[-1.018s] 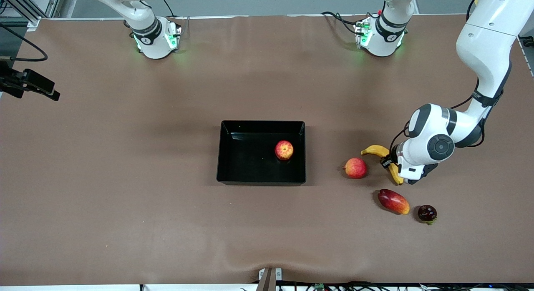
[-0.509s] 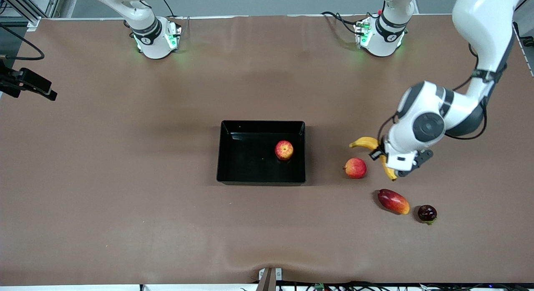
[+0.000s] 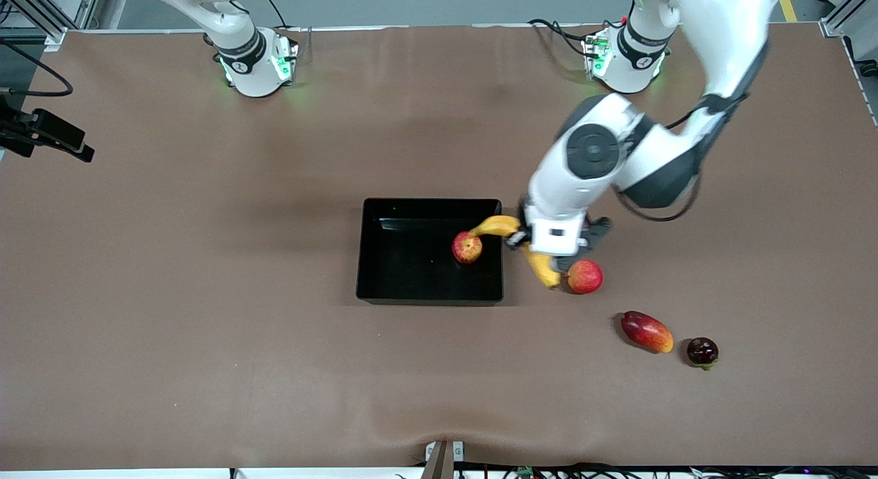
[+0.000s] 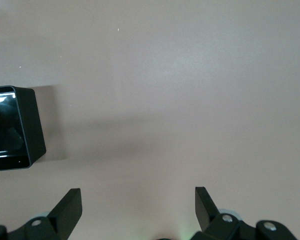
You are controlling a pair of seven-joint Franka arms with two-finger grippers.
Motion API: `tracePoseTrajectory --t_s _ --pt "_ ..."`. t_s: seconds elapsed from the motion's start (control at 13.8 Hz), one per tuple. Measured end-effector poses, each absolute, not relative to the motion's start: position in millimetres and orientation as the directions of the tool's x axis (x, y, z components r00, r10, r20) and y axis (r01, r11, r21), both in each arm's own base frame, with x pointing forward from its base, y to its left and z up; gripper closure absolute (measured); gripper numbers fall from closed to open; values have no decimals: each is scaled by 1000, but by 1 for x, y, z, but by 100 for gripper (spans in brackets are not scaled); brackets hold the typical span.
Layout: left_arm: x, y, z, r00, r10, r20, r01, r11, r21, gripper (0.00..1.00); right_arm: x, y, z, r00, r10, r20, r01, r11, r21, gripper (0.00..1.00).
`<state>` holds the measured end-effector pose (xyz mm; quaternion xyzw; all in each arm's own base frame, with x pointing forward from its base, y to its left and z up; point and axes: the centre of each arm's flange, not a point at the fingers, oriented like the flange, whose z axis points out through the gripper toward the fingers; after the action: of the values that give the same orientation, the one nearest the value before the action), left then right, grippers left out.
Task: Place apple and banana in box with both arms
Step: 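Lift the banana with the left gripper and carry it over the box, then lower the banana into the box beside the apple and open the left gripper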
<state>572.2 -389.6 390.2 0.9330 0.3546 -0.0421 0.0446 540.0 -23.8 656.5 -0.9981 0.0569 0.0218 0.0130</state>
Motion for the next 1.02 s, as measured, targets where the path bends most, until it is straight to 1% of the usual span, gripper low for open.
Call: tracePoseTrajectory --t_s 0.22,0.36,0.51,0.87,1.02 --pt "565 -446 361 766 635 -101 641 -766 46 61 538 -23 655 991 -112 -67 -114 -993 -22 0" --pt "547 -485 339 797 602 -56 604 -796 39 61 535 -24 653 989 -114 -93 -116 -993 -20 0" --pt "529 -517 325 819 574 -29 574 -816 65 61 534 -25 652 988 -116 -97 -119 -993 -20 0" --pt "519 -550 289 842 537 -52 539 -832 128 61 533 -31 652 987 -128 -102 -130 -991 -19 0" --pt "514 -558 273 869 491 -57 494 -859 138 61 533 -32 652 986 -130 -103 -132 -991 -19 0"
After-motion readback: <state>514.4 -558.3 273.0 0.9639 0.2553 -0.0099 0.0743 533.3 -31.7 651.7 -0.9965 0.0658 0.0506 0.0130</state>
